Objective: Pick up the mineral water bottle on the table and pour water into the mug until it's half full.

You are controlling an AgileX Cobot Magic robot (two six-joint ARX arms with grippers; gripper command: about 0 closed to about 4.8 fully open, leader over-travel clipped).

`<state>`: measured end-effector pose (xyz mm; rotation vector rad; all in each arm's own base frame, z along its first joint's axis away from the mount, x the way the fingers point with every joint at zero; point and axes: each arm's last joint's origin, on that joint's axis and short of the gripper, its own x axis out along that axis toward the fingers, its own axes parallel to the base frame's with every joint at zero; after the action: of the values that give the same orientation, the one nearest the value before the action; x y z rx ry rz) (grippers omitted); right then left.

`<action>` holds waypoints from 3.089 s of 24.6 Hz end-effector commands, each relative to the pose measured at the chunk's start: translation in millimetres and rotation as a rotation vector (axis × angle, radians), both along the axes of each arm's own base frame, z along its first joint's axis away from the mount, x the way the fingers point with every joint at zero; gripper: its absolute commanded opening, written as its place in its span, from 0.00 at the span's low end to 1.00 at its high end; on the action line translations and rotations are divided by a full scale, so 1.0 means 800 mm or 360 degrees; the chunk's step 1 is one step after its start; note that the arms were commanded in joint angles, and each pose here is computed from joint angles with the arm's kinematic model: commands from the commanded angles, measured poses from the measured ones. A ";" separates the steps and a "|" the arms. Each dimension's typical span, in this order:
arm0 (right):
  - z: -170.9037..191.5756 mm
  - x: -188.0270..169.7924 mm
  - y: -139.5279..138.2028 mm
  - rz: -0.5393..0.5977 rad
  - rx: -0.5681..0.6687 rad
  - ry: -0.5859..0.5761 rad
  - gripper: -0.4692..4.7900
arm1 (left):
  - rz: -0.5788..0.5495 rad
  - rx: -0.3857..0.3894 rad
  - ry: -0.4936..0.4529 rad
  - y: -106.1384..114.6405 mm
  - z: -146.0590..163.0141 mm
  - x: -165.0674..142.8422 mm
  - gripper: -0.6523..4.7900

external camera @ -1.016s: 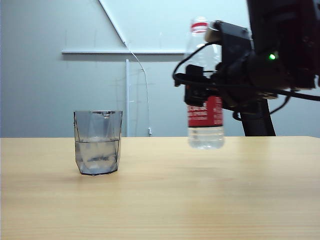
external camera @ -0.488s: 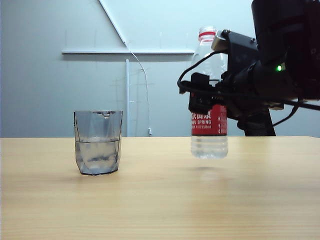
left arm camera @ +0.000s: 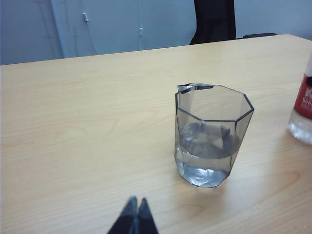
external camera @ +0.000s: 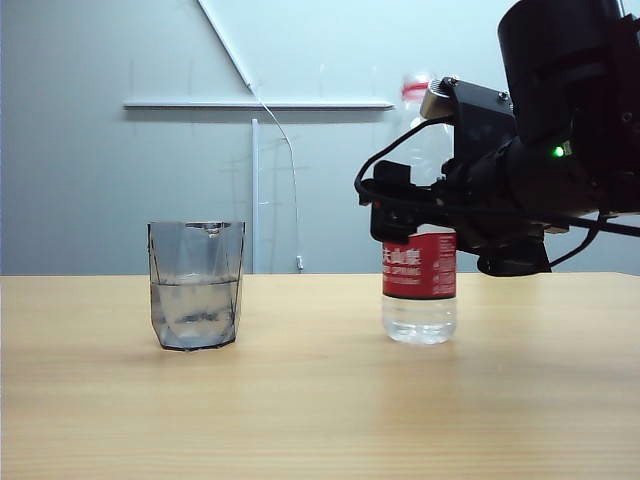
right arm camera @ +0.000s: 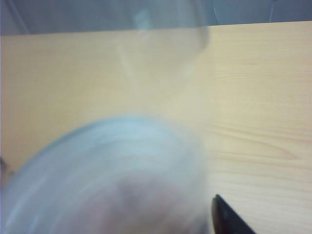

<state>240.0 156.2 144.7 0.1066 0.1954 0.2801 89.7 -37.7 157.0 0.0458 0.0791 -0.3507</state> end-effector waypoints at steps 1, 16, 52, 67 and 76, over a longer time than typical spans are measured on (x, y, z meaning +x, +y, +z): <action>0.007 0.001 0.001 0.0001 0.0068 -0.0040 0.92 | -0.0002 -0.0015 -0.0020 0.000 0.003 0.000 0.12; -0.011 -0.013 -0.007 0.0027 0.0171 0.0115 1.00 | -0.0002 -0.0015 -0.0020 0.000 0.003 0.000 0.12; 0.032 -0.119 -0.069 0.0457 0.0598 0.0062 0.08 | 0.0586 -0.0011 -0.0023 0.044 0.003 0.009 0.12; 0.043 -0.129 -0.080 0.0298 0.0560 0.0016 0.09 | 0.0584 -0.0011 -0.0023 0.044 0.003 0.009 0.12; 0.042 -0.128 -0.084 0.0188 0.0361 -0.0072 0.09 | 0.0584 -0.0011 -0.0022 0.044 0.003 0.009 0.12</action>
<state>136.7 90.7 175.9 0.3716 0.1633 0.4614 97.2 -3.0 157.0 0.0304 0.0853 0.0161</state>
